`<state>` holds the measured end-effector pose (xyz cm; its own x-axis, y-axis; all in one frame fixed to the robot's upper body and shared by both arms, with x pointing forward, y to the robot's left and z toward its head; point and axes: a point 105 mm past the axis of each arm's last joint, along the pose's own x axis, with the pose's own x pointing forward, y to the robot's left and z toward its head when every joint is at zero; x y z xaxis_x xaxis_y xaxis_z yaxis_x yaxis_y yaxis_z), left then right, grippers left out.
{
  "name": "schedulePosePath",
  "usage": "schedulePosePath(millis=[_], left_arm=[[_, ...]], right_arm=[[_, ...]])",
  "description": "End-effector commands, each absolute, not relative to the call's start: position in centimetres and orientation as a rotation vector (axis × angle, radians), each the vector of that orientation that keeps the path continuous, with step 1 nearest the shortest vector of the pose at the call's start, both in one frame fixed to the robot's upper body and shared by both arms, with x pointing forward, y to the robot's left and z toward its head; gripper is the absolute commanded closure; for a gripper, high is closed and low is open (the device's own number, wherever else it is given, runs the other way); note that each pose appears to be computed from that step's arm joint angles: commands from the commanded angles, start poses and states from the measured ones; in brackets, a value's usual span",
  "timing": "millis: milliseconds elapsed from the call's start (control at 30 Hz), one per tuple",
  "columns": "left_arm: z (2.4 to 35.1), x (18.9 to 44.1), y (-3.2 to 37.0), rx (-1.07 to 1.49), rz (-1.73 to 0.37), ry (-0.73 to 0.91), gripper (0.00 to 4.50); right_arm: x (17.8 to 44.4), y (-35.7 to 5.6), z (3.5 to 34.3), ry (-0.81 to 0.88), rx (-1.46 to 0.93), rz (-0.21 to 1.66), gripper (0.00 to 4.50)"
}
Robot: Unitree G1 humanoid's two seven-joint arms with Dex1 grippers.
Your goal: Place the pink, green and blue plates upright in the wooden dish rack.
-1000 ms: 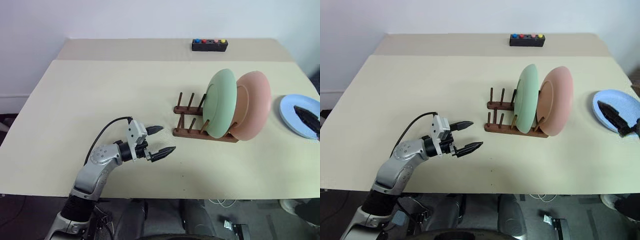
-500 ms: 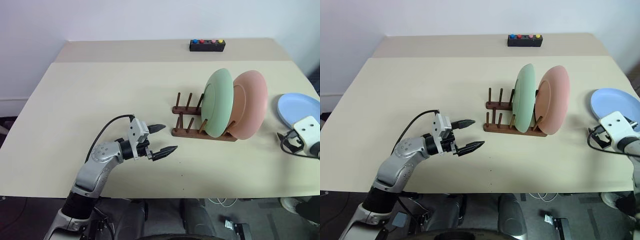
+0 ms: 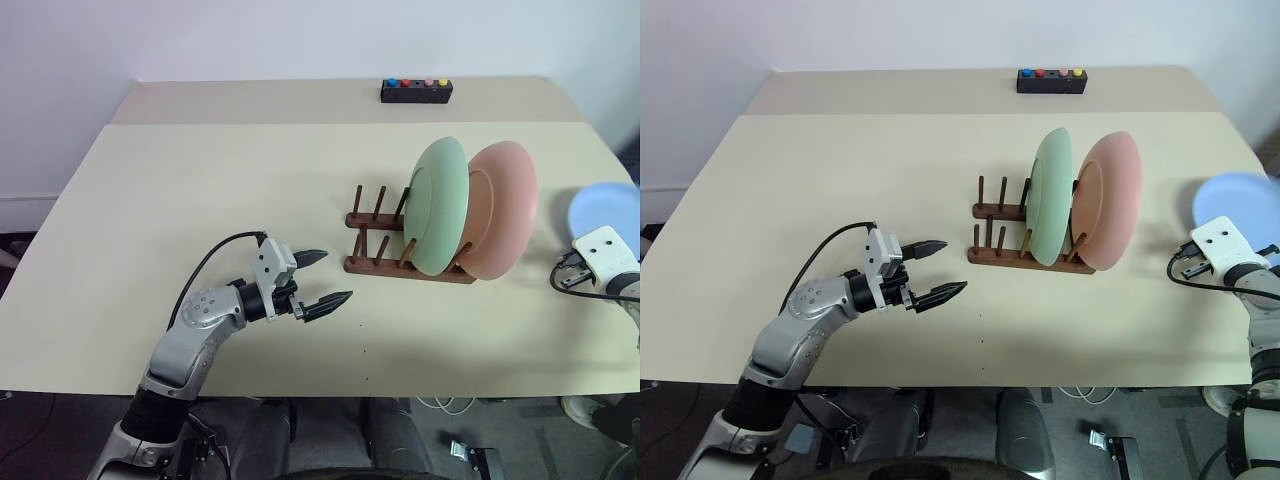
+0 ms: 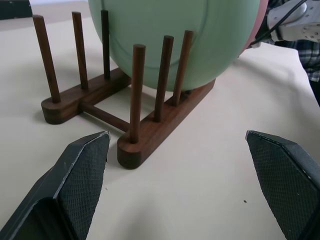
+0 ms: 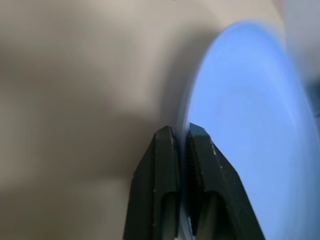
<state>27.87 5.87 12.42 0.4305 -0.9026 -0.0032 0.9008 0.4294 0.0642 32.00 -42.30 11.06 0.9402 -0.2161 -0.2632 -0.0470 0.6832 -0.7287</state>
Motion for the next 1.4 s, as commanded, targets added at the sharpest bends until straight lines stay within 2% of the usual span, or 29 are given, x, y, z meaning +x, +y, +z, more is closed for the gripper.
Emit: schedulePosePath(millis=[33, 133, 267, 333, 400, 467, 533, 600, 667, 833, 1033, 1200, 1400], left_arm=[[13.7, 27.7, 5.4, 0.083, -1.139, -0.090, 0.00], [13.9, 27.8, 5.4, 0.085, -1.136, -0.093, 0.00], [13.9, 28.1, 5.3, 0.091, -1.132, -0.098, 0.00], [14.0, 28.4, 5.3, 0.094, -1.123, -0.106, 0.00], [14.1, 28.5, 5.3, 0.096, -1.118, -0.108, 0.00], [14.1, 28.7, 5.4, 0.103, -1.109, -0.113, 0.00], [14.2, 28.9, 5.7, 0.110, -1.090, -0.119, 0.00], [14.2, 29.1, 6.1, 0.117, -1.068, -0.122, 0.00], [14.2, 29.6, 7.2, 0.130, -1.026, -0.123, 0.00], [14.3, 30.6, 10.4, 0.174, -0.929, -0.113, 0.00], [14.5, 30.9, 13.0, 0.207, -0.864, -0.102, 0.00], [14.5, 30.8, 13.1, 0.211, -0.864, -0.098, 0.00], [14.6, 30.9, 12.7, 0.210, -0.877, -0.098, 0.00]], right_arm=[[32.3, -41.7, 17.3, 0.125, -0.985, -0.179, 4.42], [32.3, -39.9, 22.0, -0.050, -1.078, -0.227, 4.42], [31.8, -33.1, 30.5, -0.388, -1.154, -0.176, 4.42], [31.3, -29.4, 33.5, -0.524, -1.158, -0.102, 4.42], [30.9, -27.5, 34.7, -0.580, -1.145, -0.061, 4.42], [30.3, -23.9, 36.6, -0.692, -1.044, 0.055, 4.42], [28.7, -17.6, 38.4, -0.839, -0.780, 0.318, 4.42], [27.4, -13.3, 37.9, -0.848, -0.537, 0.580, 4.42], [26.8, -10.7, 36.7, -0.793, -0.340, 0.755, 4.42], [25.5, -7.6, 34.3, -0.650, -0.008, 0.978, 4.42], [26.0, -7.9, 31.9, -0.486, 0.247, 0.947, 4.42], [26.5, -9.0, 30.0, -0.359, 0.376, 0.903, 4.42], [26.7, -9.4, 29.4, -0.299, 0.500, 0.878, 4.42]])
